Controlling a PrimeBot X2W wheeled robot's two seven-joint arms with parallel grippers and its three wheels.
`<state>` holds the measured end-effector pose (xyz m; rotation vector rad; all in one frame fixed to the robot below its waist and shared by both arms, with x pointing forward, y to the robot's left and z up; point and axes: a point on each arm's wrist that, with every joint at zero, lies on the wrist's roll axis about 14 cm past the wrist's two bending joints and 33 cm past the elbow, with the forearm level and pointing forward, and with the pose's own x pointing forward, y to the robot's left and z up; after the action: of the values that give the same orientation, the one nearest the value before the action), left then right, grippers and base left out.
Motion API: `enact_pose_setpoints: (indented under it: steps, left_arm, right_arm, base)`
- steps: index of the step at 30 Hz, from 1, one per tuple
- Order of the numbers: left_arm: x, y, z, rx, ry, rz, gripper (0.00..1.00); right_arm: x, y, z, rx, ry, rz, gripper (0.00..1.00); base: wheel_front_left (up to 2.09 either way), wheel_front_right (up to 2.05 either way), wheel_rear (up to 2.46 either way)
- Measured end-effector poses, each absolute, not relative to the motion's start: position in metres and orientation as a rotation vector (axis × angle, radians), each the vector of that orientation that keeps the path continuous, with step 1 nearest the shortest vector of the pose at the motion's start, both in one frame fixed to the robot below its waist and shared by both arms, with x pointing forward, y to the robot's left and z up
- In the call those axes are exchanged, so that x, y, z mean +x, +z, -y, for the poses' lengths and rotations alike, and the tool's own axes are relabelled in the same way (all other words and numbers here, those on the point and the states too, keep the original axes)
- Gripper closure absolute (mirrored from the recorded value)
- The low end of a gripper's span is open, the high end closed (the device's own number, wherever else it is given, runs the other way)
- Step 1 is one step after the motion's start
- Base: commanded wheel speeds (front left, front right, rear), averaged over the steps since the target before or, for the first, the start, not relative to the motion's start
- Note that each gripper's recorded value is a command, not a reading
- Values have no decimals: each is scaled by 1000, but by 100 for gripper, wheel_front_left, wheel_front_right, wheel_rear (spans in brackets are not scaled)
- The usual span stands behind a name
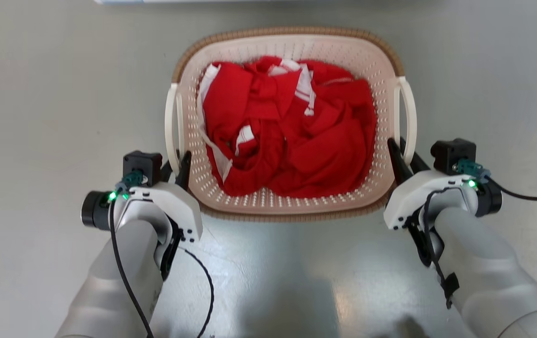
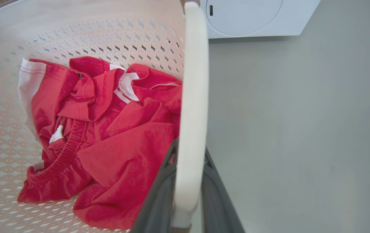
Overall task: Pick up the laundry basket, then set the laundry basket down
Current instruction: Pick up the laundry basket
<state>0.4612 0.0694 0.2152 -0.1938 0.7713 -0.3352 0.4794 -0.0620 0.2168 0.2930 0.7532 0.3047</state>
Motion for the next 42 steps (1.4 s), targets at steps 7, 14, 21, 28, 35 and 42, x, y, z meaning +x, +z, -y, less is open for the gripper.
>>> enact_pose_setpoints:
  steps: [7, 14, 21, 28, 35, 42]
  left_arm:
    - [444, 239, -67, -195, -337, -798, 100]
    - [419, 260, -65, -190, -347, -828, 100]
    - [398, 280, -61, -194, -361, -838, 100]
    - [378, 296, -57, -198, -372, -848, 100]
    - [352, 308, -54, -189, -386, -862, 100]
    - [332, 321, -51, -160, -408, -852, 100]
  right_arm:
    - [462, 241, 63, 273, 308, -753, 100]
    - [436, 260, 63, 267, 306, -766, 100]
    - [418, 281, 67, 263, 294, -767, 100]
    - [398, 299, 68, 273, 290, -782, 100]
    - [369, 311, 69, 288, 280, -802, 100]
    - [344, 322, 71, 319, 265, -818, 100]
  base:
    - [0, 0, 0]
    - [0, 0, 0]
    - [0, 0, 0]
    - [0, 0, 0]
    - [0, 0, 0]
    - [0, 0, 0]
